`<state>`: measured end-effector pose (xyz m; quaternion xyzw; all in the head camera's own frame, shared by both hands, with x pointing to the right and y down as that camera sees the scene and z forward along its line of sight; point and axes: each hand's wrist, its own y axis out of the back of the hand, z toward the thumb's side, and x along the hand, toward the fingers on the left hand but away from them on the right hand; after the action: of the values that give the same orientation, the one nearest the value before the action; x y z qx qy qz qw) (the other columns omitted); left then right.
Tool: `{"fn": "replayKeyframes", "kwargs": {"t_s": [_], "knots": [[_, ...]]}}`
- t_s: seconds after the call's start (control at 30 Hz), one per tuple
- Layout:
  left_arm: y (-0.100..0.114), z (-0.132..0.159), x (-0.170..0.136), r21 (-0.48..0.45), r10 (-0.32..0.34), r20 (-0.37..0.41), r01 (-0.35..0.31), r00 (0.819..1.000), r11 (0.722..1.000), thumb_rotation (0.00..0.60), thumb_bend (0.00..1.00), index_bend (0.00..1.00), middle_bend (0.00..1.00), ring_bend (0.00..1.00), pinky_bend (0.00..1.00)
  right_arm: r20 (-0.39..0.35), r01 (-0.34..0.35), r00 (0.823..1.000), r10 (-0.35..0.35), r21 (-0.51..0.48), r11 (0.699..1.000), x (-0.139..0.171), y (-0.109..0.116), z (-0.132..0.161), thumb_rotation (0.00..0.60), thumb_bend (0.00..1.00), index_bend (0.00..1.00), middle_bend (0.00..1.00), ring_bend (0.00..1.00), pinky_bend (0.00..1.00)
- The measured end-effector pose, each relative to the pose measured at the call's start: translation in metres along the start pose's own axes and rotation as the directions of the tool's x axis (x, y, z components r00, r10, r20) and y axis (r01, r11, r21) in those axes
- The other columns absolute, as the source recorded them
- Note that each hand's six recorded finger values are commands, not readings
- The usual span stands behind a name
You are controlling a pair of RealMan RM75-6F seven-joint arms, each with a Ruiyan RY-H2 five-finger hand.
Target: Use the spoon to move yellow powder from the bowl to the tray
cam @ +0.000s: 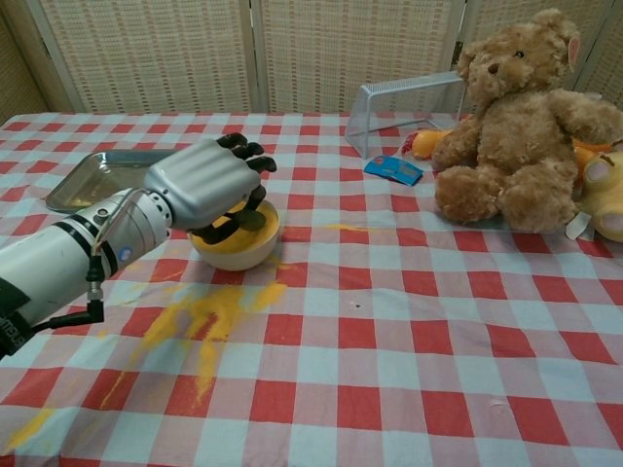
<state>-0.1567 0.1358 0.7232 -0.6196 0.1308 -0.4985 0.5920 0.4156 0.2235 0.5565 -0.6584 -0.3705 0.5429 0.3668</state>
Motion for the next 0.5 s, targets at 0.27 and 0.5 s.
{"fn": "replayKeyframes", "kwargs": {"t_s": [0.27, 0.5], "knots": [[-0.011, -0.003, 0.001, 0.076, -0.032, -0.017, 0.033, 0.999, 0.997, 0.6, 0.55, 0.68, 0.11, 0.0, 0.04, 0.003, 0.0, 1.0, 0.0, 0.0, 1.0, -0.001, 0.0, -0.001, 0.6, 0.15, 0.0, 0.0, 0.0, 0.0], [-0.017, 0.0, -0.001, 0.114, -0.053, -0.012, 0.054, 0.999, 0.992, 0.6, 0.55, 0.68, 0.11, 0.0, 0.04, 0.002, 0.002, 1.0, -0.002, 0.001, 1.0, 0.0, 0.0, 0.0, 0.6, 0.15, 0.0, 0.0, 0.0, 0.0]]}}
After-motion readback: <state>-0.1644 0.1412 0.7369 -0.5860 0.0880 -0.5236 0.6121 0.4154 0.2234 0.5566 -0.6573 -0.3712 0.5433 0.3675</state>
